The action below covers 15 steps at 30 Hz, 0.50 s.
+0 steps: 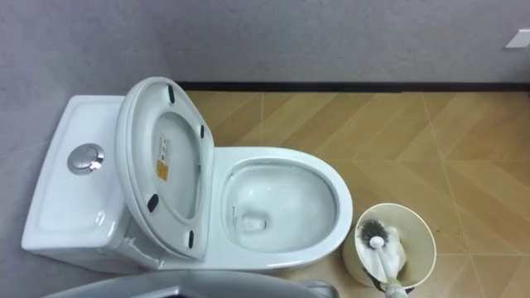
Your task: Brush toilet
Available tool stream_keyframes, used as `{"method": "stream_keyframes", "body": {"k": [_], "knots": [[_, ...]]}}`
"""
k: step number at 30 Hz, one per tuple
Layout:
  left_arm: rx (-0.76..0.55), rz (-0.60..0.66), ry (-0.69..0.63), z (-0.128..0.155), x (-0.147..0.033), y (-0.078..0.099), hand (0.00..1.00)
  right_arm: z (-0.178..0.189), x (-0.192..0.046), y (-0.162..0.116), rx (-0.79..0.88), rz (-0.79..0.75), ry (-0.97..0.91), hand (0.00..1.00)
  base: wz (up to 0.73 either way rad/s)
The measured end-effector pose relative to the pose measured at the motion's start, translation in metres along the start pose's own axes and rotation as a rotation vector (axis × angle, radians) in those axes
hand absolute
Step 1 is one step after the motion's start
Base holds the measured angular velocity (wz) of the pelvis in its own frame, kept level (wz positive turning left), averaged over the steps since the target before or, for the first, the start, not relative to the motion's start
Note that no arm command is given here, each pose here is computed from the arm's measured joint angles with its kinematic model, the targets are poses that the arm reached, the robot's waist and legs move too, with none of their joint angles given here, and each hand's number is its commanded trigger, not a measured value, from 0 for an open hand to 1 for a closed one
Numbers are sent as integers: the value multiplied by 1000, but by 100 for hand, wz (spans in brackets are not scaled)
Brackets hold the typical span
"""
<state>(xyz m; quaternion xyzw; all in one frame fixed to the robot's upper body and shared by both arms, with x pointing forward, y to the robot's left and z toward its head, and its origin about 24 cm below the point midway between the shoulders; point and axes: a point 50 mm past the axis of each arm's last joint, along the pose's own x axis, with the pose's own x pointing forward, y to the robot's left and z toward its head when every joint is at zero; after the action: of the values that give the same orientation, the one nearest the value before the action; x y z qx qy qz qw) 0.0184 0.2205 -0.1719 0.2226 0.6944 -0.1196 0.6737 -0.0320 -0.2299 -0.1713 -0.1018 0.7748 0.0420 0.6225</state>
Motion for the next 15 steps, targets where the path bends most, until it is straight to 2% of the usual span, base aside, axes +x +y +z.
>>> {"method": "stream_keyframes", "body": {"k": [15], "knots": [[-11, 54, 14, -4, 0, 2, 0, 8, -2, -8, 6, -78, -31, 0, -1]]}}
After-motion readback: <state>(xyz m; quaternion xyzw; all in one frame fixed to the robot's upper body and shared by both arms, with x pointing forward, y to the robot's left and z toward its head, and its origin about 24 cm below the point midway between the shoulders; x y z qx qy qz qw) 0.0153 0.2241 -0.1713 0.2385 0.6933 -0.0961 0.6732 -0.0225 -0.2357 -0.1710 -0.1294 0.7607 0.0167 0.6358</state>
